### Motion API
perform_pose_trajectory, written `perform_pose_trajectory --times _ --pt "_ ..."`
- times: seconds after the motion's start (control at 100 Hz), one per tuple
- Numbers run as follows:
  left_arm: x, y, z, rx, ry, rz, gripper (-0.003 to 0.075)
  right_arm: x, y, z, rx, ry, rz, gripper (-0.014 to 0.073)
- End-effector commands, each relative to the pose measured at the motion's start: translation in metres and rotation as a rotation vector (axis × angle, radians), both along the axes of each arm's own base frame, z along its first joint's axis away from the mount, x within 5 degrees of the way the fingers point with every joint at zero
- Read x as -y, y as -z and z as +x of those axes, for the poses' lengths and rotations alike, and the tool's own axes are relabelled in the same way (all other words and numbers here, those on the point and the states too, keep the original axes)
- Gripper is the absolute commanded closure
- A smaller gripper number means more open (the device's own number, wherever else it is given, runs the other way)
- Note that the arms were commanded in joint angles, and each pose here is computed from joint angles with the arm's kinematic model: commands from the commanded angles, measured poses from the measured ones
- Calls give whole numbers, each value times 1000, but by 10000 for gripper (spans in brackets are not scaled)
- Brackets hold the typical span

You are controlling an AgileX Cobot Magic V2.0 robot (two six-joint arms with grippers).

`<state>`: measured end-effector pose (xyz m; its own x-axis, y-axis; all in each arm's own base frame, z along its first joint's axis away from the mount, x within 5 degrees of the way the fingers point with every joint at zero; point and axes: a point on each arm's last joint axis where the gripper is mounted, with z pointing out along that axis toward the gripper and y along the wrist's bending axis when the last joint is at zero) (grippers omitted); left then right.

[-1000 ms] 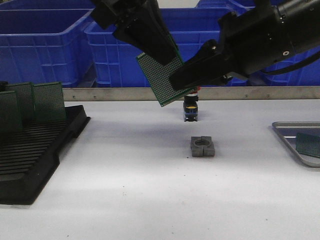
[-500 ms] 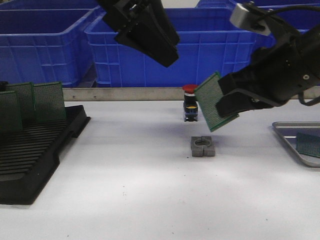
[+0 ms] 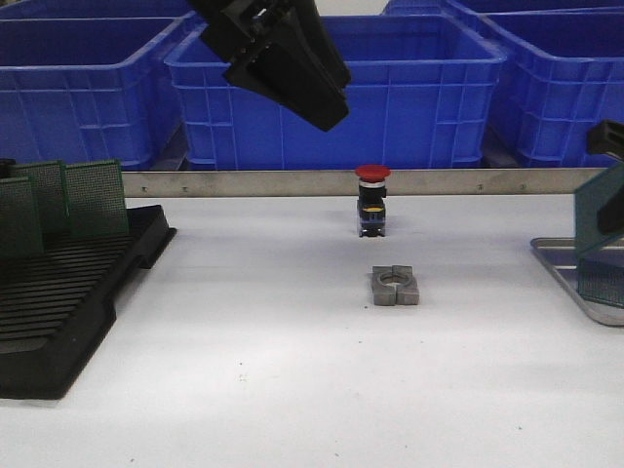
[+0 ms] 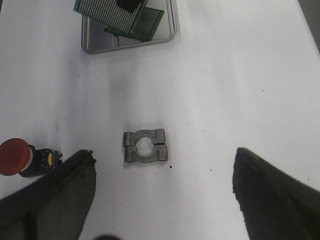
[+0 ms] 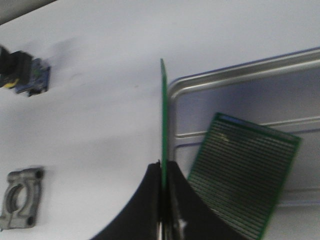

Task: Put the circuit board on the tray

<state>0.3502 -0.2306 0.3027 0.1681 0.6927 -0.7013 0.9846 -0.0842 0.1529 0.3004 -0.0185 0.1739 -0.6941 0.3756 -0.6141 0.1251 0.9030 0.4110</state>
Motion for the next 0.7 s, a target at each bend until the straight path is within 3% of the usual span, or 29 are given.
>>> perform_pose_trajectory --times 0.0,0.09,0.14,0.21,0.33,0.4,0.54,0.62,0.69 --pt "2 -38 -12 50 -9 -100 184 11 -13 -1 49 47 33 662" --pt "2 -38 -12 50 -9 -100 184 21 -12 -3 46 80 32 646" --pt "2 -38 -12 49 -7 -99 184 24 -12 -3 46 89 32 594" --pt "2 -38 -12 47 -5 -99 184 26 -12 -4 47 93 29 447" --pt "2 -38 -12 45 -5 -103 190 27 -12 -4 49 84 -1 113" --pt "2 -38 -12 45 -5 -103 213 27 -12 -4 52 71 -24 13" --pt "2 -38 -12 -33 -74 -109 347 27 -13 -4 55 51 -39 5" --pt "-1 -36 -11 -95 -143 -97 492 25 -15 -6 60 7 -68 27" --pt "-8 -34 -7 -131 -197 -66 642 22 -19 -7 75 -33 -71 126"
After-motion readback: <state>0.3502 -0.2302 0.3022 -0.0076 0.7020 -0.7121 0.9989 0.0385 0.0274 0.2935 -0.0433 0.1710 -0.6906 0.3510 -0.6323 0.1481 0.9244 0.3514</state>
